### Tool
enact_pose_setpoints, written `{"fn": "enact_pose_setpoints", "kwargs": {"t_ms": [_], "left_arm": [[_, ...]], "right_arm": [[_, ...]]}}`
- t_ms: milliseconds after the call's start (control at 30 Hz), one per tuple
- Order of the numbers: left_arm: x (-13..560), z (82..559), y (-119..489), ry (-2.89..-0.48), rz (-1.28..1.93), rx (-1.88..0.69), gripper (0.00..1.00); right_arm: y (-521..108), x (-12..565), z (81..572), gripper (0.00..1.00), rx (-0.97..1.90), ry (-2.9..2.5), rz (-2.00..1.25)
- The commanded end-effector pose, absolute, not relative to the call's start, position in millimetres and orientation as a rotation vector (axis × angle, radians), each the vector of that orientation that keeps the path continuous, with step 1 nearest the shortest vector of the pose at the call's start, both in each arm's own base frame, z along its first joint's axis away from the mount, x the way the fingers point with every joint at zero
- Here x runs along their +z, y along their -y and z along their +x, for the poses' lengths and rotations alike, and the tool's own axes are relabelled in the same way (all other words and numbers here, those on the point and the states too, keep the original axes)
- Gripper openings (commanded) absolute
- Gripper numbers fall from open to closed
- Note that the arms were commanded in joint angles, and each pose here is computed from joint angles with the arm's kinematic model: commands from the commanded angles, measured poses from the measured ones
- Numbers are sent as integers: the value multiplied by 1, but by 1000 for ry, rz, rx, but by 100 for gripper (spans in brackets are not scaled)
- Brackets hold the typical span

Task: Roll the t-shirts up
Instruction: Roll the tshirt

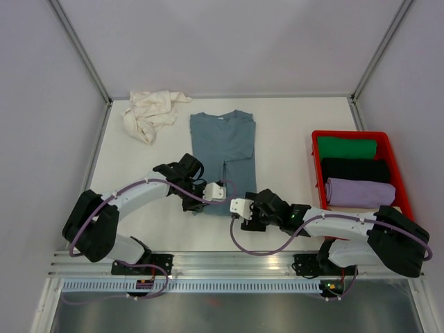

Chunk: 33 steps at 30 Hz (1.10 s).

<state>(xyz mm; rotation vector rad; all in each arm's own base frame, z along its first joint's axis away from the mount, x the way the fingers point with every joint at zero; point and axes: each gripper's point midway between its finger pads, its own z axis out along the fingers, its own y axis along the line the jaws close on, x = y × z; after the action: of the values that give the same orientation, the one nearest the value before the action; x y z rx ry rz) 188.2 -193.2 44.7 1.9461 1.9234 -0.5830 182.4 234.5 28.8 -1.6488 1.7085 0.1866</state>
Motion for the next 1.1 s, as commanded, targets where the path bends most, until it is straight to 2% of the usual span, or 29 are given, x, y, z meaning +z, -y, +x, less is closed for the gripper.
{"fn": "enact_pose_setpoints", "kwargs": {"t_ms": [0,33,133,267,367,467,600,633,667,700,767,933,967,1067], "left_arm": [[53,184,201,-1833,1996,-652,17],[52,183,200,-1835,2002,-652,17],[52,180,199,-1837,2014,-660,18],[59,167,196,-1838,2034,-728,18],[65,143,187,-1830,2083,-842,21],[61,128,183,-1798,2130,-940,25],[54,145,177,-1882,2086,-952,30],[57,154,179,-1882,2068,-940,34],[59,160,180,-1896,2046,-939,44],[61,168,178,-1919,2008,-931,50],[68,181,182,-1927,1951,-921,56],[79,184,182,-1911,1880,-878,65],[87,184,185,-1890,1848,-865,74],[84,177,184,-1889,1812,-873,77]], "right_arm": [[-242,36,203,79,110,-1668,-1570],[-241,32,202,56,107,-1681,-1575],[-244,30,198,28,134,-1699,-1590],[-244,37,182,12,216,-1739,-1668],[-253,50,155,2,399,-1701,-1733],[-258,57,141,0,519,-1679,-1744],[-258,55,149,0,661,-1754,-1675],[-260,58,152,0,682,-1766,-1683],[-260,56,154,0,704,-1790,-1687],[-257,48,158,0,744,-1844,-1682],[-259,50,167,0,770,-1887,-1654],[-259,48,187,0,829,-1979,-1565],[-259,48,188,0,829,-1983,-1555],[-257,46,190,0,843,-1998,-1534]]}}
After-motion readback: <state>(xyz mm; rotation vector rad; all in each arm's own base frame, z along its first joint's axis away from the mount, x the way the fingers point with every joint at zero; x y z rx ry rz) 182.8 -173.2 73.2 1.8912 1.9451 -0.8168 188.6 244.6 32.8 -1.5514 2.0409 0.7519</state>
